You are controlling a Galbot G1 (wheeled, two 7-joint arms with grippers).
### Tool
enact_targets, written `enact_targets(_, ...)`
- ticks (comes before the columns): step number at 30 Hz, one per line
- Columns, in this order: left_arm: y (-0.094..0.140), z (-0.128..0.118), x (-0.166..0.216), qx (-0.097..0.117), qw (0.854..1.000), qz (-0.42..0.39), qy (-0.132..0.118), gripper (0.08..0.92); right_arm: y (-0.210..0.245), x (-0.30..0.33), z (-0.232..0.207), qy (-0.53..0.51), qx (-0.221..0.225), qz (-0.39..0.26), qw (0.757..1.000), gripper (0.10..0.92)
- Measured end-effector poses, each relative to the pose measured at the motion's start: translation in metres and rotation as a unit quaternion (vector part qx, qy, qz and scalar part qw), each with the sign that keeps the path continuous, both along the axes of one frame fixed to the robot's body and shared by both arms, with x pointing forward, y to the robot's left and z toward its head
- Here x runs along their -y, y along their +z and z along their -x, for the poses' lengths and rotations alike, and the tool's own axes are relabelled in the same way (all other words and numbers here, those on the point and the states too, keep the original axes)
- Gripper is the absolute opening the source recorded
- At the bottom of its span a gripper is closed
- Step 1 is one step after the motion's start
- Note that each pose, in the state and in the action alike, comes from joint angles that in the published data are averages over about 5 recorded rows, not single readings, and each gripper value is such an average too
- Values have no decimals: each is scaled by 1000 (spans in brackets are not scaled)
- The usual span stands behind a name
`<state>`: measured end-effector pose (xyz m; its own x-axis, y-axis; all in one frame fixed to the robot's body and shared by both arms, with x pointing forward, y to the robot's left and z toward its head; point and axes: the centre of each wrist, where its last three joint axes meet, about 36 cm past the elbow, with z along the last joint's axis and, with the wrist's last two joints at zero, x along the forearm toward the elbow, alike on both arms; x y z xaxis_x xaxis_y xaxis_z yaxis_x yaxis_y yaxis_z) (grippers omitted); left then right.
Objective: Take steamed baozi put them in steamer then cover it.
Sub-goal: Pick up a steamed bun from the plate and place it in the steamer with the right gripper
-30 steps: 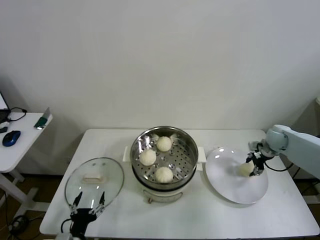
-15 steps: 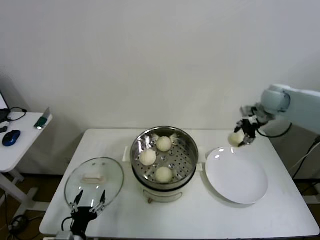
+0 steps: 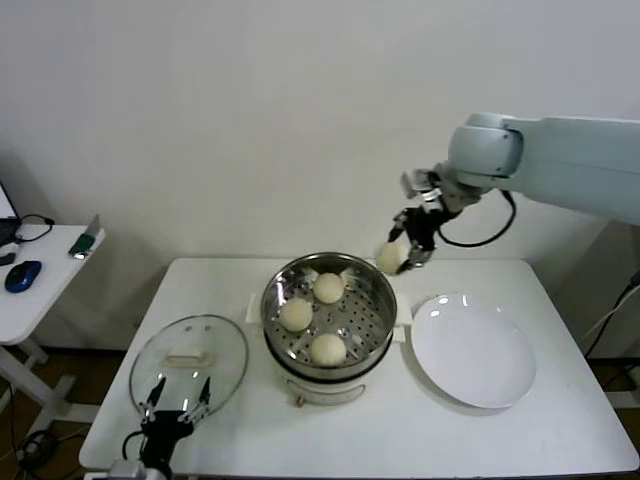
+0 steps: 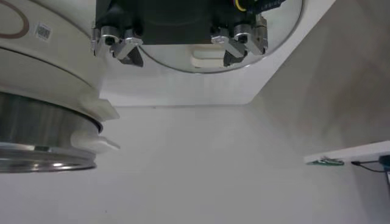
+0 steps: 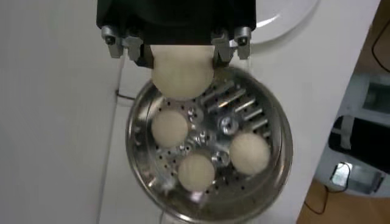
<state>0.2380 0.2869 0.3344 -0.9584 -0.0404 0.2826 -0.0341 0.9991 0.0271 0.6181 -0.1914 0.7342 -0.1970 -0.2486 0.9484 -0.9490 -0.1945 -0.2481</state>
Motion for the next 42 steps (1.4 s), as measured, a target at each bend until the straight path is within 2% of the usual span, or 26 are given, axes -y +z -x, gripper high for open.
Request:
enact_targets(12, 1, 0, -1, 2, 1000, 1, 4, 823, -66, -55, 6, 22, -16, 35, 999, 650)
enact_targets(22, -2, 0, -4, 1, 1000, 2, 9, 823, -114, -66, 9, 29, -10, 61, 998, 653)
enact_targets(30, -3, -1, -4, 1, 1000, 3, 9, 823, -134, -71, 15, 32, -3, 73, 997, 656)
enact_targets(38, -3, 0, -4, -1, 1000, 3, 8, 823, -138, -73, 19, 26, 0, 69, 997, 804)
enact_targets(42, -2, -1, -3, 0, 1000, 1, 5, 823, -126, -69, 17, 18, 1, 56, 998, 821)
